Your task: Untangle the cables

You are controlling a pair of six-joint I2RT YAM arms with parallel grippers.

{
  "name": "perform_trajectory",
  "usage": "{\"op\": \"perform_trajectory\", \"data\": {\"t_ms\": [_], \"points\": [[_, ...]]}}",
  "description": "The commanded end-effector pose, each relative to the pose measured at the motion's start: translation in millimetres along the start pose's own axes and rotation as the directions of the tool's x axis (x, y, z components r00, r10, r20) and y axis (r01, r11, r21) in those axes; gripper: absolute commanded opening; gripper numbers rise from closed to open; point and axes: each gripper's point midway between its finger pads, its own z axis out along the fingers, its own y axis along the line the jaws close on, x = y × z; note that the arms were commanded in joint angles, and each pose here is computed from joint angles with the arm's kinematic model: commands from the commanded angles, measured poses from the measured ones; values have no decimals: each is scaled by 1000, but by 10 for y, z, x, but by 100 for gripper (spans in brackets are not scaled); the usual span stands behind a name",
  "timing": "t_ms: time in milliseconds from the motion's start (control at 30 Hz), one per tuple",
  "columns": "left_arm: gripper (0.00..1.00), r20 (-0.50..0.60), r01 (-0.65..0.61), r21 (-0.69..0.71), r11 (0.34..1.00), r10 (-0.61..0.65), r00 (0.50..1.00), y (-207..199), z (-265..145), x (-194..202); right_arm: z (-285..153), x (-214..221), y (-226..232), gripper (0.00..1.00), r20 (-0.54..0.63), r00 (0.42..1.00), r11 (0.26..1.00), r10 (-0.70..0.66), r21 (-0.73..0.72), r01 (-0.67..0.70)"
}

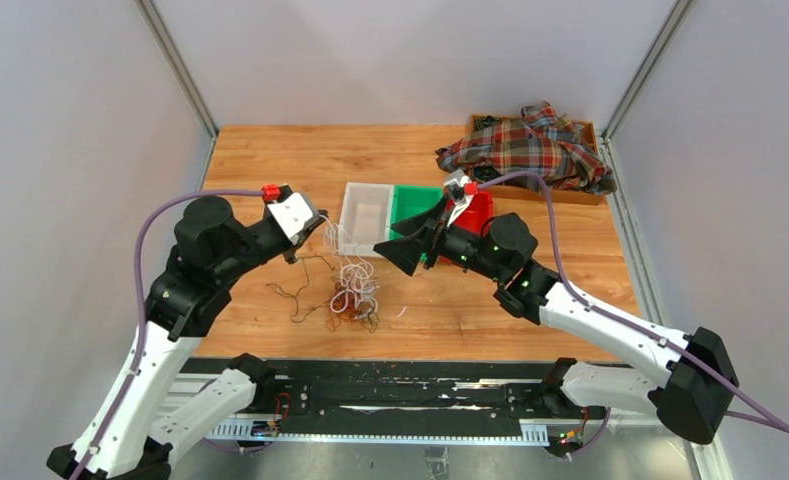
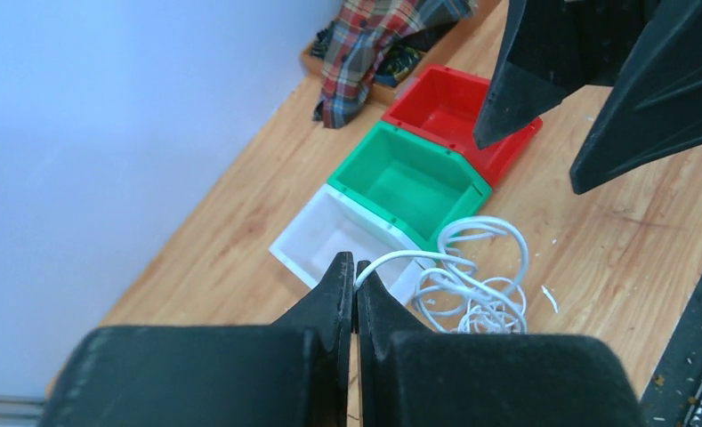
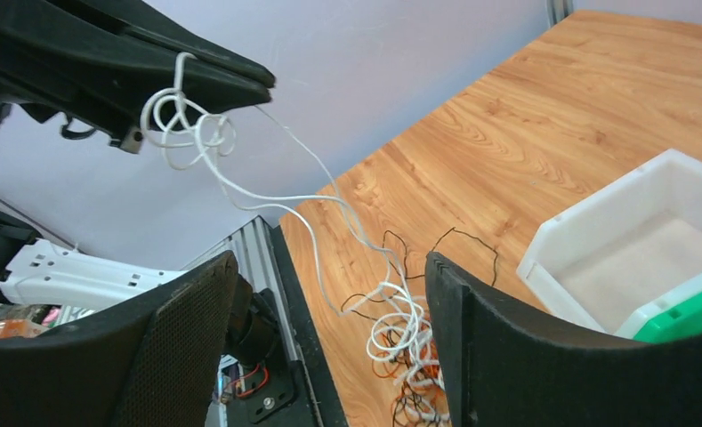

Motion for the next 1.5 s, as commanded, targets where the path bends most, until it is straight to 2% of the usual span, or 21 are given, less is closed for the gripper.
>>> {"op": "perform_trajectory", "data": {"t_ms": [0,300,433,500,600,733,867,1000,1200,1333,1467], "points": [[1,31,-73,10,997,72,997,22,-107,-208,100,-198,23,77,27,996,996,-84,7,84],[1,68,-55,2,999,54,996,82,-159,-460,459,-223,481,79,37,976,971,-213,-99,216],[1,66,-39,47,998,36,997,-5,-200,-481,596,-171,473,79,18,970,966,-243,-83,244],[1,57,-39,69,997,35,998,-52,-229,-469,645,-168,437,76,12,964,963,-265,-59,265],[1,51,-50,99,994,45,998,-125,-280,-448,688,-191,426,64,11,952,951,-306,-33,306],[1,50,-67,120,991,61,997,-182,-336,-432,682,-138,398,41,-18,943,943,-333,-22,332],[1,37,-79,116,990,75,996,-178,-339,-387,590,-117,414,2,-21,941,941,-338,-26,338],[1,22,-111,68,991,110,994,-91,-368,-367,387,-105,161,1,-23,939,933,-342,107,343],[0,-72,-189,-127,974,181,981,298,-446,-274,-94,-145,-467,1,-18,947,878,-320,370,303],[0,-114,-235,-260,937,212,971,540,-520,-235,-431,-182,-770,0,32,965,860,-259,463,215],[0,-124,-251,-342,906,222,967,689,-559,-249,-677,-216,-915,1,47,966,827,-253,529,191]]}}
